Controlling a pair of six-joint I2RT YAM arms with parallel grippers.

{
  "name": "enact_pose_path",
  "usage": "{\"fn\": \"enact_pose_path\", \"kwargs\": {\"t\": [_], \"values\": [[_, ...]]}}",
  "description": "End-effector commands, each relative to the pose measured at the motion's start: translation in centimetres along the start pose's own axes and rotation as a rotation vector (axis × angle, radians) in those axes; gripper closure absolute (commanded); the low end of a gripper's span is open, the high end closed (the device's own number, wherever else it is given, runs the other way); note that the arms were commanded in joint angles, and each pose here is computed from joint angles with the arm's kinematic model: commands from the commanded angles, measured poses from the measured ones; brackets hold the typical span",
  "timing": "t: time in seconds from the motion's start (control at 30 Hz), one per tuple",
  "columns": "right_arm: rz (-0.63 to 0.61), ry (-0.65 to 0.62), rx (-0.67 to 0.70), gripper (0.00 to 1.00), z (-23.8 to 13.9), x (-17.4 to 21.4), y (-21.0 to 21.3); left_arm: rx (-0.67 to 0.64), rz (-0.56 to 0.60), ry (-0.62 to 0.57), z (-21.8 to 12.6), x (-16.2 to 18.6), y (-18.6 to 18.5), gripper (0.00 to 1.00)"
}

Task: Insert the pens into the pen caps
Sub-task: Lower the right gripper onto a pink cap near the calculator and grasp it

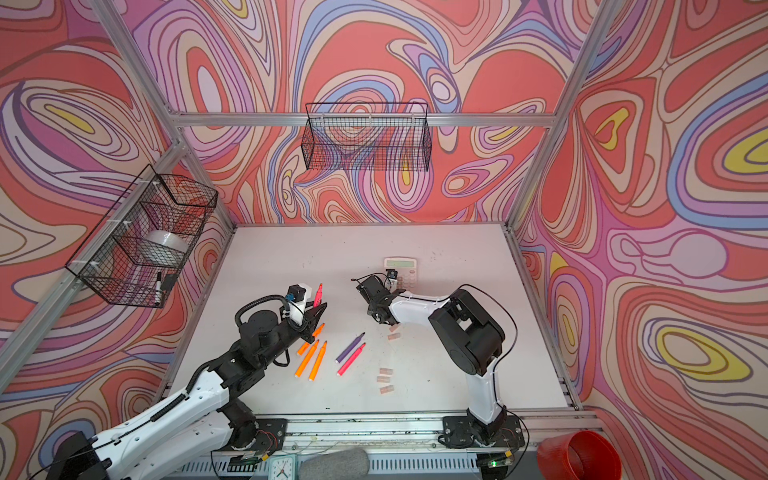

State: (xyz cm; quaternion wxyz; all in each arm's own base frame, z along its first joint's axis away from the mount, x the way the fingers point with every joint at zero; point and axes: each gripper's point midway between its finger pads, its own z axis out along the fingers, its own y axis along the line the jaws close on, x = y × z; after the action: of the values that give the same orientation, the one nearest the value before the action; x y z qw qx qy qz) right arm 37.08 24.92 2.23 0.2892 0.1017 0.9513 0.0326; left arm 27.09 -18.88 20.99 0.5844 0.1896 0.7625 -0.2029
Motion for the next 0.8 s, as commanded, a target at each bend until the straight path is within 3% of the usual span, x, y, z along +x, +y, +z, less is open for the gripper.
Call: {"fn": "enact_pose_path", "kwargs": {"t": [0.0,0.13,0.5,0.77], "values": [[-0.076,0.07,0.091,0.66,0.8,2.4,-1.5,-0.025,-0.036,-0.027,-0.2,-1.4,0.4,1.0],[-0.082,0.078,0.101,0.69,1.1,2.5,-1.4,-0.025,-0.036,-0.027,-0.3,-1.4,0.4,1.0],[-0.056,0.074,0.079,0.91,0.9,2.6,-1.2,0.111,-0.009,-0.015,-0.2,-1.5,-2.0,1.0],[0.031,0.001,0.0,0.96,-1.8,0.9,-1.1,0.026,-0.086,-0.095,-0.6,-1.7,-0.3,1.0]]}}
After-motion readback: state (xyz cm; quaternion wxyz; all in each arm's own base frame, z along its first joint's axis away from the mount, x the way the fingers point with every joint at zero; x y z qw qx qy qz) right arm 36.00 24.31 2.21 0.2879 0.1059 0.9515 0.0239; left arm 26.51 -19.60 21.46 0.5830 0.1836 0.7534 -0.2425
